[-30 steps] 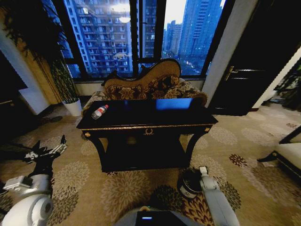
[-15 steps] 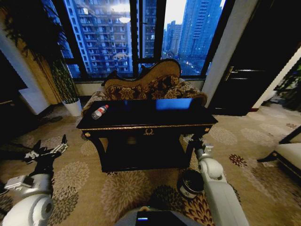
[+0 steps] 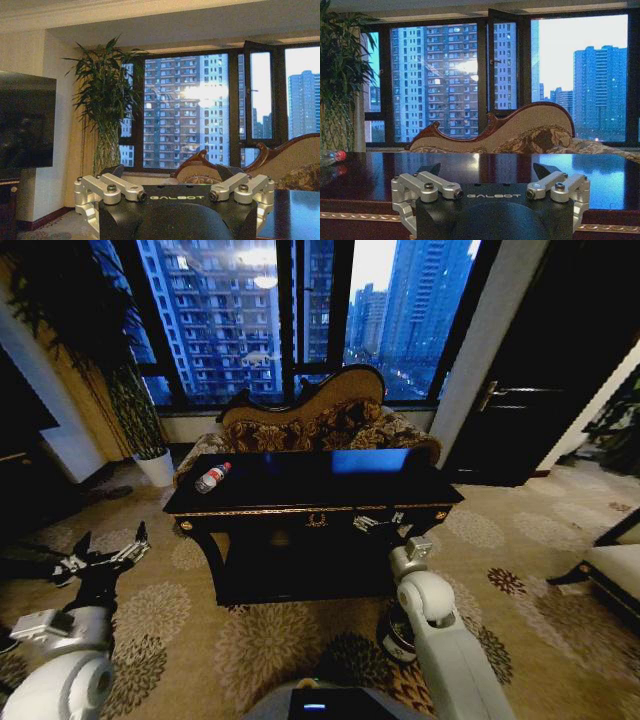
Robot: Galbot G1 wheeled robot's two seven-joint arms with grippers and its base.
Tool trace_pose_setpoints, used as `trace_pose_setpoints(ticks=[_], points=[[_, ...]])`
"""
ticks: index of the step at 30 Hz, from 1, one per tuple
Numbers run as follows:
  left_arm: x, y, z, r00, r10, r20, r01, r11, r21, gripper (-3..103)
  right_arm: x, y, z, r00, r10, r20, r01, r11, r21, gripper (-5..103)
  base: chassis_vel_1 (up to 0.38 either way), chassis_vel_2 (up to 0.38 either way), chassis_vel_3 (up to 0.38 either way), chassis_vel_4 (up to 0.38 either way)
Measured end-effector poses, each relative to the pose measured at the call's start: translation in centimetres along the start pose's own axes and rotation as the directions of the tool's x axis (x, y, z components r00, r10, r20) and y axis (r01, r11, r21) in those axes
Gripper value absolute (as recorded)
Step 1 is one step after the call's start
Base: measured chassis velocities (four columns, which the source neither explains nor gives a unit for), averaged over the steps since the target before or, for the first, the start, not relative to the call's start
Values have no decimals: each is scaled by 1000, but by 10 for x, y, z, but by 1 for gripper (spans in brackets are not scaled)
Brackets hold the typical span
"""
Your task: Move to the front of the table and place the trash on the table into the trash bin.
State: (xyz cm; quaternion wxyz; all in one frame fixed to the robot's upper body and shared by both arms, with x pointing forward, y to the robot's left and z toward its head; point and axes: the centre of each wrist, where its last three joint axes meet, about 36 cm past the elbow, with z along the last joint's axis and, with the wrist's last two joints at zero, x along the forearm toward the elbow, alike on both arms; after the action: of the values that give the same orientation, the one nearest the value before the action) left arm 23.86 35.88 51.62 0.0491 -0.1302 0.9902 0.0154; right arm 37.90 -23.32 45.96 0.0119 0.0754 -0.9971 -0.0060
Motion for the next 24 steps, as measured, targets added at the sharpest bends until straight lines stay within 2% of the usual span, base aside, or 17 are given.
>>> trace_pose_setpoints(ticks=[10, 24], points=[[-1, -4, -2, 1000, 14, -16, -14, 1000, -1, 100, -1, -6, 4, 1000, 13, -10, -13, 1000, 11, 100, 0, 0, 0, 0], [-1, -3, -1, 1000, 11, -21, -11, 1000, -3, 100, -4, -8, 7, 1000, 15, -17, -15, 1000, 14, 100, -55, 46, 66, -57]])
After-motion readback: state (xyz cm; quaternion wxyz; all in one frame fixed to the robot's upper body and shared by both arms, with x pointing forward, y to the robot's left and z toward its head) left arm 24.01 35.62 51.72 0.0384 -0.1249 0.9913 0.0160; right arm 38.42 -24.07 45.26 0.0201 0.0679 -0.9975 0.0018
